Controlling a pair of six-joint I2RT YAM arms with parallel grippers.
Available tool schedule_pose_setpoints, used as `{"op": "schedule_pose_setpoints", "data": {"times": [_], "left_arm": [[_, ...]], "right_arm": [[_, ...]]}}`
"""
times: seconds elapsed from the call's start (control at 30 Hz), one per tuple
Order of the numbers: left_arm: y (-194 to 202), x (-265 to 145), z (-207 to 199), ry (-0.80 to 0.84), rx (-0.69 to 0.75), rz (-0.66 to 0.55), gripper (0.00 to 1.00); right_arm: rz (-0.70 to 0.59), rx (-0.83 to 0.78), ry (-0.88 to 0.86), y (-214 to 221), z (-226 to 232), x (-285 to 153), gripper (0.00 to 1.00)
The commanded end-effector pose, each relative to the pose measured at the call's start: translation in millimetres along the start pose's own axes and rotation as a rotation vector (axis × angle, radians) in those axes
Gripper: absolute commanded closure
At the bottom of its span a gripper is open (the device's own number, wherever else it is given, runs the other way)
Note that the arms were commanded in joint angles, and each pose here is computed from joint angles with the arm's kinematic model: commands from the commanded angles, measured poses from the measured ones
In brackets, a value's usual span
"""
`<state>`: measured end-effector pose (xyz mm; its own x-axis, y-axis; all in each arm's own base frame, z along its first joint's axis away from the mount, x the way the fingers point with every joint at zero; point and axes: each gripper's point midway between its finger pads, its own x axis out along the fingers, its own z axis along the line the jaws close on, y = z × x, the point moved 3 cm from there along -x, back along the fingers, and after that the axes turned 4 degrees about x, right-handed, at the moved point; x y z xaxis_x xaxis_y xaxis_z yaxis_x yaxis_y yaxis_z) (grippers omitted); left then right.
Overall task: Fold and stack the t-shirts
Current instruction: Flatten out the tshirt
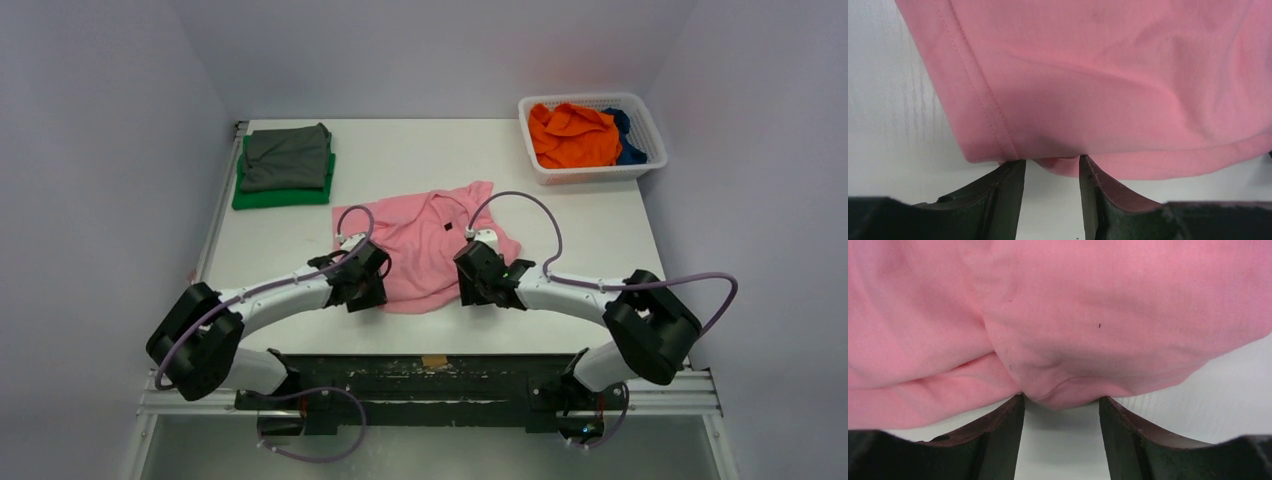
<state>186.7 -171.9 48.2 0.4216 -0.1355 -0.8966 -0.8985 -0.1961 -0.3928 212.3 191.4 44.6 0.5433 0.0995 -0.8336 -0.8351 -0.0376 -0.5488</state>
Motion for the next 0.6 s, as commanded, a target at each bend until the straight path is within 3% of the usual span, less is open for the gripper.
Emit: {"op": "schedule_pose_setpoints", "data": {"times": [0.0,0.13,0.23,0.43,0.57], "left_arm": [[5.2,20.3,30.3,-0.233,0.002,0.026,0.57],[1.2,33.3,22.7,-0.271,0.014,0.056,0.69],[-1.6,41.1,19.9,-0.303,0.032,0.073,1.0],[-13.5,26.9,25.5,-0.306,0.055,-0.004,1.0],[-30.1,-9.7,35.2,-0.254,0.037,-0.157,1.0]], "right_arm": [[0.002,0.025,0.028,1.4,-1.4,6.2,0.48],[-0.006,0.023,0.033,0.3,-2.4,5.9,0.61],[-0.018,0.025,0.049,-0.1,-5.6,6.3,0.73],[-0.128,0.074,0.127,-19.3,-21.4,-5.2,1.0],[-0.238,0.148,0.142,-42.6,-32.9,-30.3,1.0]]}}
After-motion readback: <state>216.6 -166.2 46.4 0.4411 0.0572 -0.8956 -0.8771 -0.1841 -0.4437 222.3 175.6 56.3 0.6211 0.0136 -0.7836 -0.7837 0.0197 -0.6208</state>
